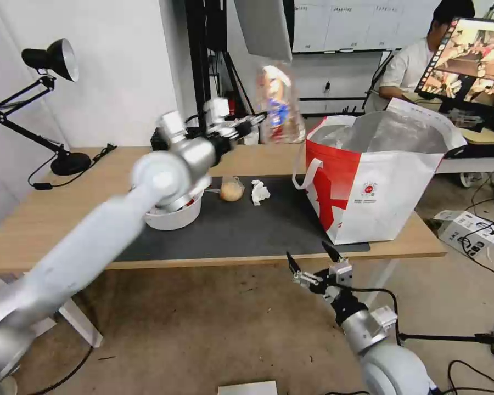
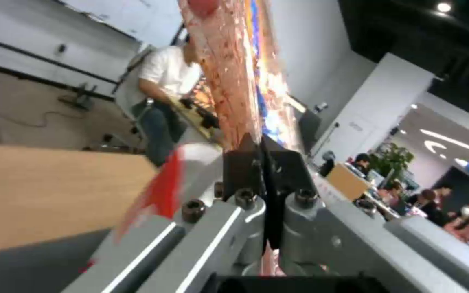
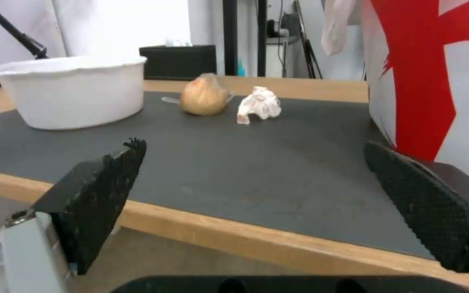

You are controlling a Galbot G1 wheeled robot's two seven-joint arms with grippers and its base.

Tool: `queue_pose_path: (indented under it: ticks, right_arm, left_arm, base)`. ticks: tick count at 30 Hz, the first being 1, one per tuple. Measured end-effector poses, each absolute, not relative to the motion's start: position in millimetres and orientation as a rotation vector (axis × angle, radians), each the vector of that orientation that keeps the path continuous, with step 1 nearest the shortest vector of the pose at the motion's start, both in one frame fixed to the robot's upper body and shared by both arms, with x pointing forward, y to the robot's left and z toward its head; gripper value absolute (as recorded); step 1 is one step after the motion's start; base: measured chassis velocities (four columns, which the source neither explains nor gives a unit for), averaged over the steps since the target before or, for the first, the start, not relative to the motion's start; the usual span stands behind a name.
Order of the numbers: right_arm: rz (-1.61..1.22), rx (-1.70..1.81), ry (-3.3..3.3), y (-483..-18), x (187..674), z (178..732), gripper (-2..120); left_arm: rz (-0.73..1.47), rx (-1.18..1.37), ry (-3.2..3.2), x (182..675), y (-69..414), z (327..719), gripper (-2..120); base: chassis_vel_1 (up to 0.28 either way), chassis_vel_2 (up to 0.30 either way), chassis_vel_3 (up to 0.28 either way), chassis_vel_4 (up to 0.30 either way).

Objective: Pick up the trash from the table and place it into the takeout bag.

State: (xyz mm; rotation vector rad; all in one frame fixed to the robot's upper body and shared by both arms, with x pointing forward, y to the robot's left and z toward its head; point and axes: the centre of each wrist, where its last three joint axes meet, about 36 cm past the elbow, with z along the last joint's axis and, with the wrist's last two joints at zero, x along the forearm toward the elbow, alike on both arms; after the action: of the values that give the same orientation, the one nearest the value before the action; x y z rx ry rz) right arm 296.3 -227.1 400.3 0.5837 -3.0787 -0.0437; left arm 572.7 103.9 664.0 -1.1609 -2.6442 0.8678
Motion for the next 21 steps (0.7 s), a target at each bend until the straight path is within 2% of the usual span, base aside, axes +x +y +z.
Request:
queue_pose_path:
  ticks: [1,7,8,10,11,13,17,21]
  right_arm:
    - [-0.044,0.584,-3.079,-227.1,296.3,400.3,100]
    - [-0.026,0.587,-3.077,-224.3,294.5,399.2,100]
    - [-0.026,0.587,-3.077,-224.3,294.5,399.2,100]
    - [-0.028,0.585,-3.072,-223.8,293.2,398.1,100]
    - [-0.028,0.585,-3.072,-223.8,293.2,398.1,100]
    - [-0.032,0.582,-3.067,-223.1,291.6,396.5,100]
    - [-0.034,0.582,-3.061,-222.4,289.8,395.4,100]
    - [-0.032,0.582,-3.059,-223.0,289.0,395.2,100]
  left_arm:
    - [0.868,-1.161,-2.644,572.7,103.9,664.0,0]
    - [0.742,-1.176,-2.701,595.0,10.8,674.7,0]
    - [0.742,-1.176,-2.701,595.0,10.8,674.7,0]
    - [0.581,-1.154,-2.779,602.1,-22.5,661.5,0]
    - [0.581,-1.154,-2.779,602.1,-22.5,661.5,0]
    - [0.374,-1.129,-2.875,607.9,-49.0,641.4,0]
    - [0.235,-1.146,-2.913,606.8,-66.3,625.5,0]
    - [0.223,-1.18,-2.891,600.8,-70.2,619.9,0]
  base:
    - [0.0,0.0,0.0,0.0]
    - [0.0,0.0,0.0,0.0]
    - [0.0,0.0,0.0,0.0]
    - [0.0,0.0,0.0,0.0]
    - [0.0,0.0,0.0,0.0]
    - [0.0,0.0,0.0,0.0]
    - [0.0,0.0,0.0,0.0]
    - [0.0,0.0,0.0,0.0]
